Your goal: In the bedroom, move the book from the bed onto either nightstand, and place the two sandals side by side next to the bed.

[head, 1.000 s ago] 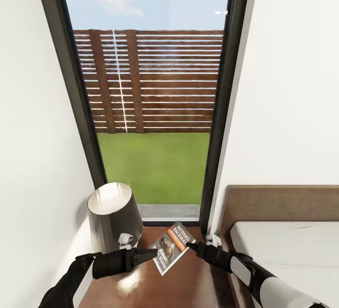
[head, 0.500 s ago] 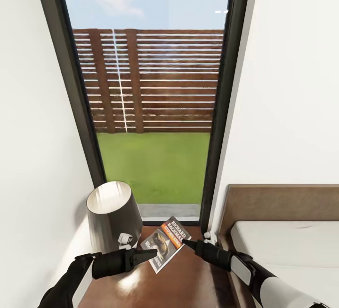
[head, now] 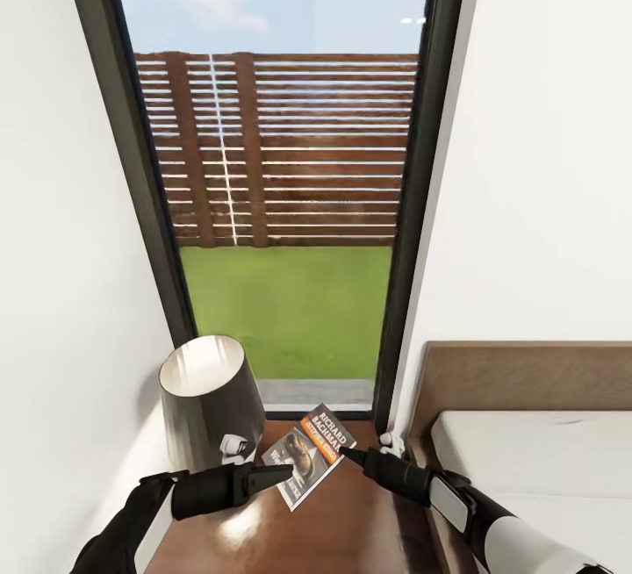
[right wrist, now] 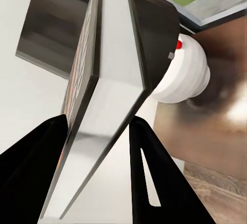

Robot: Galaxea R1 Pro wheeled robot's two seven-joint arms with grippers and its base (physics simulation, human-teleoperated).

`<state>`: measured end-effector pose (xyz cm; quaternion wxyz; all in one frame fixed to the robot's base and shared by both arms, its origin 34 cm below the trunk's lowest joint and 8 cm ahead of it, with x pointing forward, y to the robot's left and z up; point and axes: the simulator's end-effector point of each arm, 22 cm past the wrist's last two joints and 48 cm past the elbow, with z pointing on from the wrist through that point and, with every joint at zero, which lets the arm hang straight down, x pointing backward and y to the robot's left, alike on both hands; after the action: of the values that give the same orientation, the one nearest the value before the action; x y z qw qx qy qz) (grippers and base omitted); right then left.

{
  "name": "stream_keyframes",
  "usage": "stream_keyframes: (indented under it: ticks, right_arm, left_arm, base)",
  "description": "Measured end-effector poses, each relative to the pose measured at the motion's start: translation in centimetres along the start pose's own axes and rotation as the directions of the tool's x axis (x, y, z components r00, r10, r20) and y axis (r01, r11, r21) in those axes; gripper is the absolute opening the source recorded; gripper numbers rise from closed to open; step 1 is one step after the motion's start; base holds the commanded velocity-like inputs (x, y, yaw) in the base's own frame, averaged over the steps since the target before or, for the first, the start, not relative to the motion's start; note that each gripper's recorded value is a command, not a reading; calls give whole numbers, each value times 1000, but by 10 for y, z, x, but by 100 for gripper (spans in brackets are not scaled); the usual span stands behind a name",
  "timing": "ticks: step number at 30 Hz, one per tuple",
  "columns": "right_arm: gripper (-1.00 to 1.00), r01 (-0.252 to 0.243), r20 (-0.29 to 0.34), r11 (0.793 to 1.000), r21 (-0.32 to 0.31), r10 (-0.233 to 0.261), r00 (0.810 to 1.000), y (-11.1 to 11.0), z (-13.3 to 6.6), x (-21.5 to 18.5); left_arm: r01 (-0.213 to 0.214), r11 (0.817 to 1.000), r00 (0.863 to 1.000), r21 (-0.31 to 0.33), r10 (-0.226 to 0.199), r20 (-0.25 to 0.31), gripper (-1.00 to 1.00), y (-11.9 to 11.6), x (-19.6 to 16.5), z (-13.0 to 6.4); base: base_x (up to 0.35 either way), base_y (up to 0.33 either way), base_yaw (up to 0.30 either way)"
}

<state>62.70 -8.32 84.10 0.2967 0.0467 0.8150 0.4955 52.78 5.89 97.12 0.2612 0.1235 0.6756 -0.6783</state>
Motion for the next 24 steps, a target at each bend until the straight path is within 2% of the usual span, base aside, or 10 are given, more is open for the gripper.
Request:
stream_keyframes:
  ticks: [24]
  right_arm:
    - [-100,-2,3,1000,-1,2,1000,-24,11,6]
  left_arm:
    - [0,1000,1000,-1,0,1,100,26,10,-1]
  base:
    - [0,0,0]
